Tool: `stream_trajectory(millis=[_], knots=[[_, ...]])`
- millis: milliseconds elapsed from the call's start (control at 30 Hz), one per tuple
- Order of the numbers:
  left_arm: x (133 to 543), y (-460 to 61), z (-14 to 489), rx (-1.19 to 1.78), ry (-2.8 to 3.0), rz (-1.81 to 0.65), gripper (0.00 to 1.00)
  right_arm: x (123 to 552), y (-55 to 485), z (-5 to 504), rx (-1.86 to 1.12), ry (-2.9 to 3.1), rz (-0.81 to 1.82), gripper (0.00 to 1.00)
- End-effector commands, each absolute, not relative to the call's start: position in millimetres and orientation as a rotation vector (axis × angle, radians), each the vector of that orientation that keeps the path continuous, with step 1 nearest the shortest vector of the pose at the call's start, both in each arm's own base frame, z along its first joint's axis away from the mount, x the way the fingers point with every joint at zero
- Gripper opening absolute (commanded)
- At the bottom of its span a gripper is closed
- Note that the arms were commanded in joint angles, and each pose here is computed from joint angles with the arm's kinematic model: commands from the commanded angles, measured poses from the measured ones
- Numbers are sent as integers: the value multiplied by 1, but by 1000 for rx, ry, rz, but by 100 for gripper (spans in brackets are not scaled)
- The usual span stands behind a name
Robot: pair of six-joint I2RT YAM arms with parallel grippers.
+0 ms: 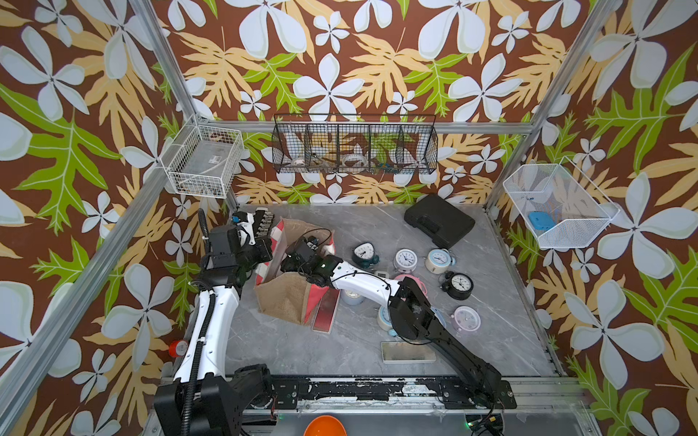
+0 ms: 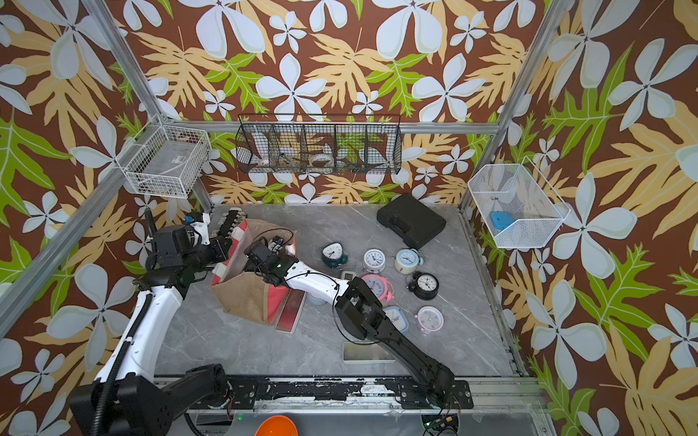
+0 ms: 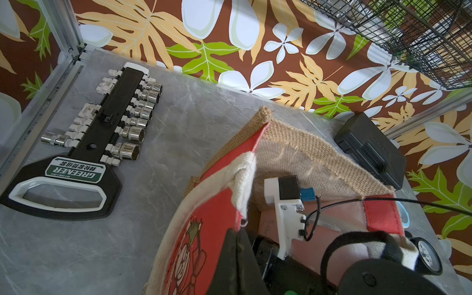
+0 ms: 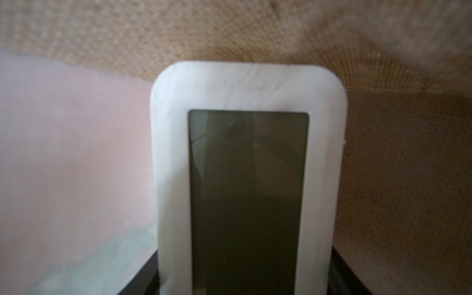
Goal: Put the alarm clock into the canvas bag
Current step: Place the alarm at the canvas bag, then pick up the alarm from the center of the board.
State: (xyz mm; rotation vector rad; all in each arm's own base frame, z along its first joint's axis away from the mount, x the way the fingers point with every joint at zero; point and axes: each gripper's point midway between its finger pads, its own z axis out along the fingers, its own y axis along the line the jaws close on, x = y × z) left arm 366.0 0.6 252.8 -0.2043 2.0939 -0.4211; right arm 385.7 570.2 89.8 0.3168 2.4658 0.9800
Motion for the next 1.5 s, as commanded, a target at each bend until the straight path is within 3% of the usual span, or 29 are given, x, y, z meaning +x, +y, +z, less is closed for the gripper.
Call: stream_trajectory(millis=[0,233,367,700,833,1033,1467], knots=[[369,3,254,-206,2089,-409,0,390,574,96,328,2434,1005,68],[369,1,253,-198,2091,-417,0,389,570,122,299,2410,1030,84],[370,4,250,-209,2104,-399,0,388,566,141,293,2396,1048,88],[370,10,248,-228,2112,-360,1,375,553,204,172,2343,1090,88],[368,10,251,-232,2121,-353,17,370,536,235,80,2292,1037,87],[360,13,251,-227,2117,-318,30,364,501,275,-87,2204,873,87],[354,11,229,-224,2165,-322,29,337,407,310,-334,2124,542,87]])
